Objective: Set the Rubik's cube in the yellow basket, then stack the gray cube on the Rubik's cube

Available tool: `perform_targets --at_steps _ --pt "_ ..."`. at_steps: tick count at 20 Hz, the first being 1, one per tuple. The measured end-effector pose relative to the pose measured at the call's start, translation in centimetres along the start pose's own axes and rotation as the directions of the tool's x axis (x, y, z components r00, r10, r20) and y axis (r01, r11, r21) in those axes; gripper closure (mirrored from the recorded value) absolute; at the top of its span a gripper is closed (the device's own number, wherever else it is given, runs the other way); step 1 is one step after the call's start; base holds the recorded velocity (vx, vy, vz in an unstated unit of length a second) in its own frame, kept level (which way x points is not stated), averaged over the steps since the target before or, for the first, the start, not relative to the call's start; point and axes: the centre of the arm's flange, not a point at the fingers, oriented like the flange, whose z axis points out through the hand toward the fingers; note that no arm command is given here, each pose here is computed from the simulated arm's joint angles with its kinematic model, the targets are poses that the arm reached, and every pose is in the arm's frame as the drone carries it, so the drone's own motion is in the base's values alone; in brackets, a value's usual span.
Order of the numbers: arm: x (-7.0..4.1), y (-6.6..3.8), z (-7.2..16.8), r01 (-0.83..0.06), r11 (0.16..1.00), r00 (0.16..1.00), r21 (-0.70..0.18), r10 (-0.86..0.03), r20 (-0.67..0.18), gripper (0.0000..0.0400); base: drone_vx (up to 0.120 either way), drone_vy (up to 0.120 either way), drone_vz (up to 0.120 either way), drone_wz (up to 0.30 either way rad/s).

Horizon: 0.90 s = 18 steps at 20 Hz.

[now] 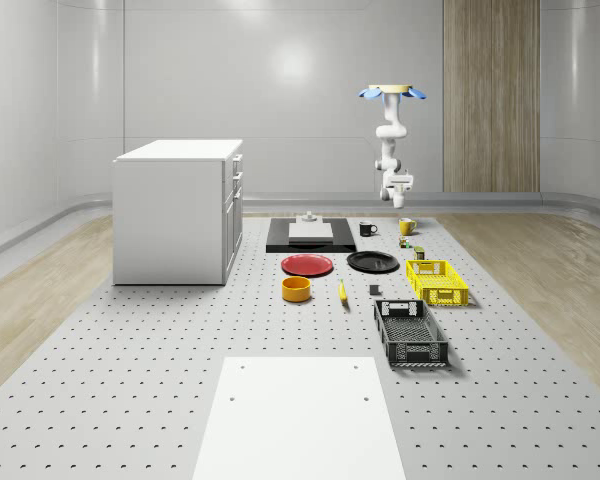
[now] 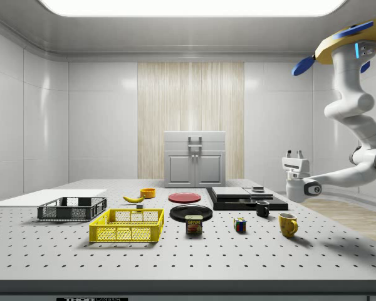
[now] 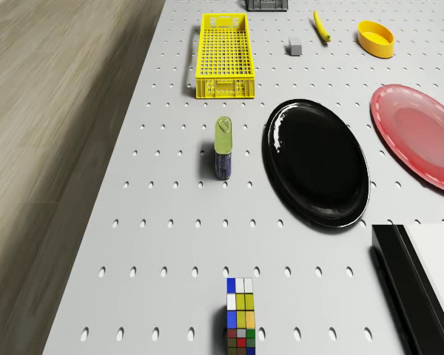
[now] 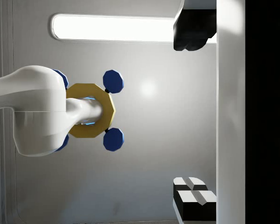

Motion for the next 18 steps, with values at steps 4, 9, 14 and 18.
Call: perform_targets --at_steps 4,9,14,18 --pt "-0.1 -0.1 0.0 0.0 1.0 1.0 -0.01 0.0 -0.014 0.0 0.12 0.0 0.0 0.0" --pt "-0.5 -0.4 0.0 0.0 0.999 0.999 -0.038 -0.002 -0.048 0.0 0.12 0.0 0.0 0.0" --pt "-1.2 -1.1 0.1 -0.004 0.994 0.992 -0.109 -0.009 -0.123 0.0 0.12 0.0 0.0 0.0" --pt "-2.4 -2.2 0.6 -0.023 0.974 0.969 -0.226 -0.033 -0.243 0.0 0.12 0.0 0.0 0.0"
